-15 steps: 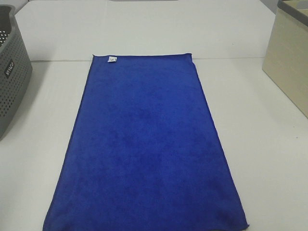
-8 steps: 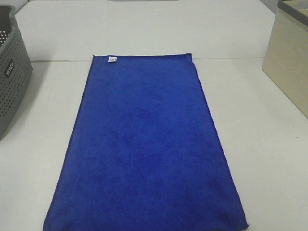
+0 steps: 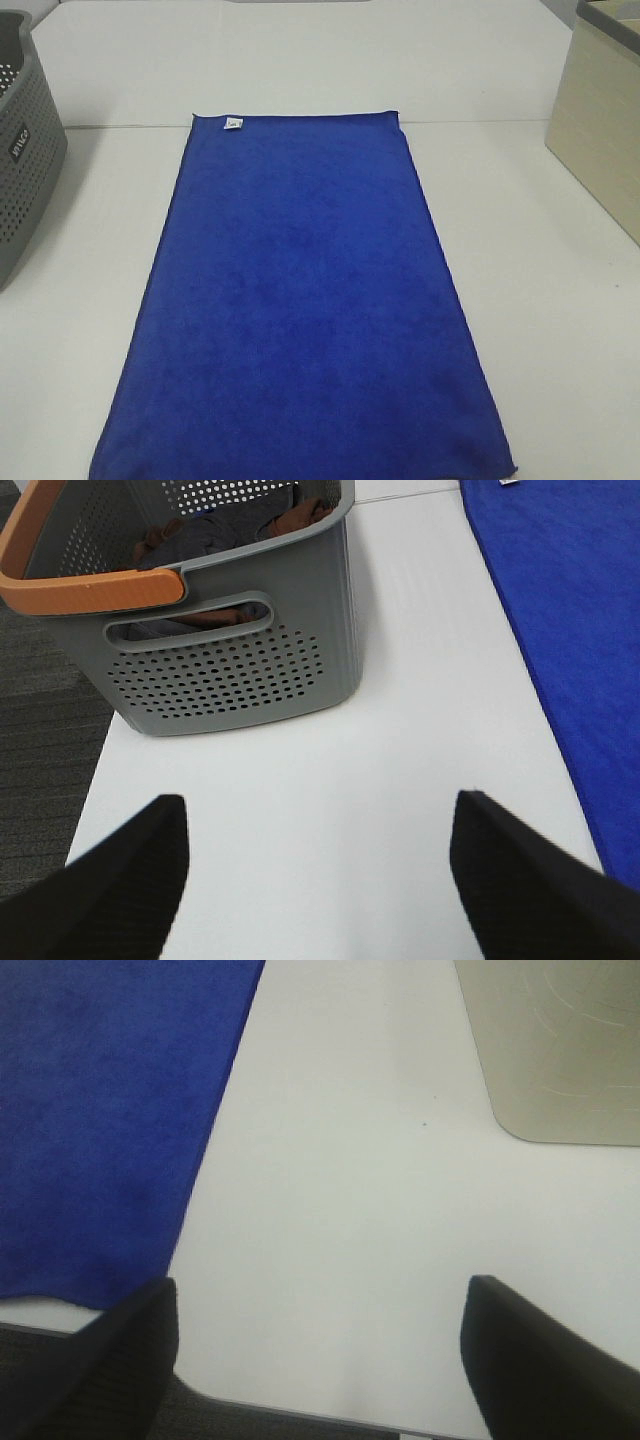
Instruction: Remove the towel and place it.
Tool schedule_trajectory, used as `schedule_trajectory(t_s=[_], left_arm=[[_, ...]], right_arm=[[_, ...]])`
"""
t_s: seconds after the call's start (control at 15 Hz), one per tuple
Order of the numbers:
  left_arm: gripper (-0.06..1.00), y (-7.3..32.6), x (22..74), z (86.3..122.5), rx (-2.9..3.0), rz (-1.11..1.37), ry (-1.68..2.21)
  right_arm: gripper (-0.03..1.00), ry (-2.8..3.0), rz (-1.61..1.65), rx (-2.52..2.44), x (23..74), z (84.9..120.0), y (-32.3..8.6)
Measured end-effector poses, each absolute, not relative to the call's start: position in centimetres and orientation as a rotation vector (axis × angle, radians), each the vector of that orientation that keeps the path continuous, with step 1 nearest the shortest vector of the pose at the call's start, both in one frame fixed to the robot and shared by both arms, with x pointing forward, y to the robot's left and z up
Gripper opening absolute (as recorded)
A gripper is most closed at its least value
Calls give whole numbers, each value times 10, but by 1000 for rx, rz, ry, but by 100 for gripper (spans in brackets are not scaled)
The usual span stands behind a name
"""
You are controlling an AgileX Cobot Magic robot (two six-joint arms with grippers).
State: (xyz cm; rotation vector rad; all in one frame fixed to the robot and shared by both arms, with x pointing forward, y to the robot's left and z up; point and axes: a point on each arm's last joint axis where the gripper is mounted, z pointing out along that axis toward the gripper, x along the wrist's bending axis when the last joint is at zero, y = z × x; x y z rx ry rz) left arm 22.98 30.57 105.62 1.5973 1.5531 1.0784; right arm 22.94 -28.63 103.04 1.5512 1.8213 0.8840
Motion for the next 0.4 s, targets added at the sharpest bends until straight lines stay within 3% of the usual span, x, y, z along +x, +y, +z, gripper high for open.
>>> schedule_trajectory(t_s=[0.4], left_arm=[[69,306,230,1056,1597,1078,1553]], right_arm=[[76,1822,886,1551,229,1030,-286]])
